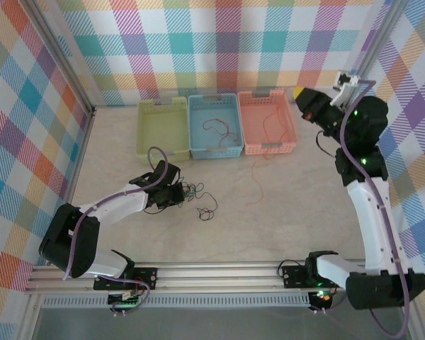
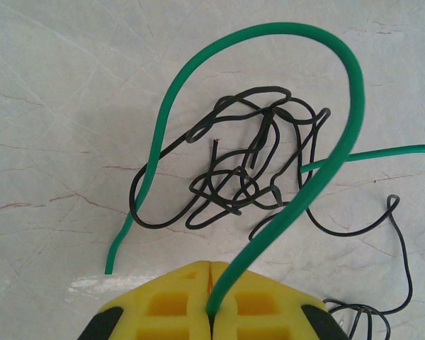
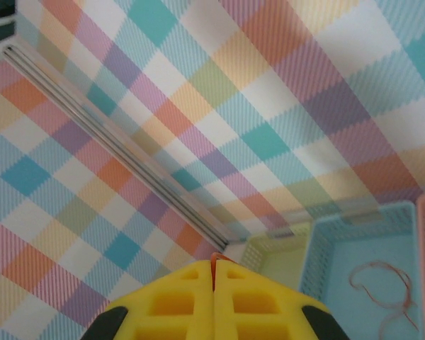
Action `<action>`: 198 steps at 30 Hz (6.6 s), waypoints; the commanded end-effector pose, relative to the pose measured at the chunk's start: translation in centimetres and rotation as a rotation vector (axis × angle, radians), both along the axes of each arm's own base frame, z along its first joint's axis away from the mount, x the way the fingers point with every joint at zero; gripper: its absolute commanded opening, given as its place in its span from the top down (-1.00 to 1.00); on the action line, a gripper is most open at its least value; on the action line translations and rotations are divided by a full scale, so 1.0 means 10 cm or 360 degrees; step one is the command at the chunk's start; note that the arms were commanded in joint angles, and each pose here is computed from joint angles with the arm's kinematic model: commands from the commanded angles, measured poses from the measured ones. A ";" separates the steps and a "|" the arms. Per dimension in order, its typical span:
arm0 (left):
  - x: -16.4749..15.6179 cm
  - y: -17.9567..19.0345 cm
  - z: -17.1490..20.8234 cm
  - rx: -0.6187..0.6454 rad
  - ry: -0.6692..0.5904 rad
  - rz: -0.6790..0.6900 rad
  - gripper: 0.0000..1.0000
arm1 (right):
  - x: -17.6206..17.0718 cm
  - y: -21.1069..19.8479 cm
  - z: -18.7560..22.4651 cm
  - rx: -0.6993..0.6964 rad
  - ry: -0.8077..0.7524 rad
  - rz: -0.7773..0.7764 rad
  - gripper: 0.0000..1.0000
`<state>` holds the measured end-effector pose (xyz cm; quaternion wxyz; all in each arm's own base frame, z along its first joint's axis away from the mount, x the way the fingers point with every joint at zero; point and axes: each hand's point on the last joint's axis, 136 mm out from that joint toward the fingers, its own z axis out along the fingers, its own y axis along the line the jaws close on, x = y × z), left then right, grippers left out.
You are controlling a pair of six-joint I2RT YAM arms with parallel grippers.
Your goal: Untangle the cables
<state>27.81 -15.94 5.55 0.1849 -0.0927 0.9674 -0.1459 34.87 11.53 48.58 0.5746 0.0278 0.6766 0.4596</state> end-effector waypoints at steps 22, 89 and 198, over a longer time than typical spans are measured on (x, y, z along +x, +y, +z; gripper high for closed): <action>0.03 -0.05 0.08 0.0017 -0.0043 -0.0038 1.00 | 1.53 0.97 0.97 0.0139 -0.0397 0.0249 1.00; 0.02 -0.06 0.11 0.0029 -0.0078 -0.0053 1.00 | 2.55 1.95 -2.40 -0.0482 0.0322 0.0286 0.32; -0.09 -0.83 1.12 -0.0546 -0.0585 -0.0454 1.00 | -0.39 2.01 -2.83 -0.1203 -0.1033 0.0270 0.17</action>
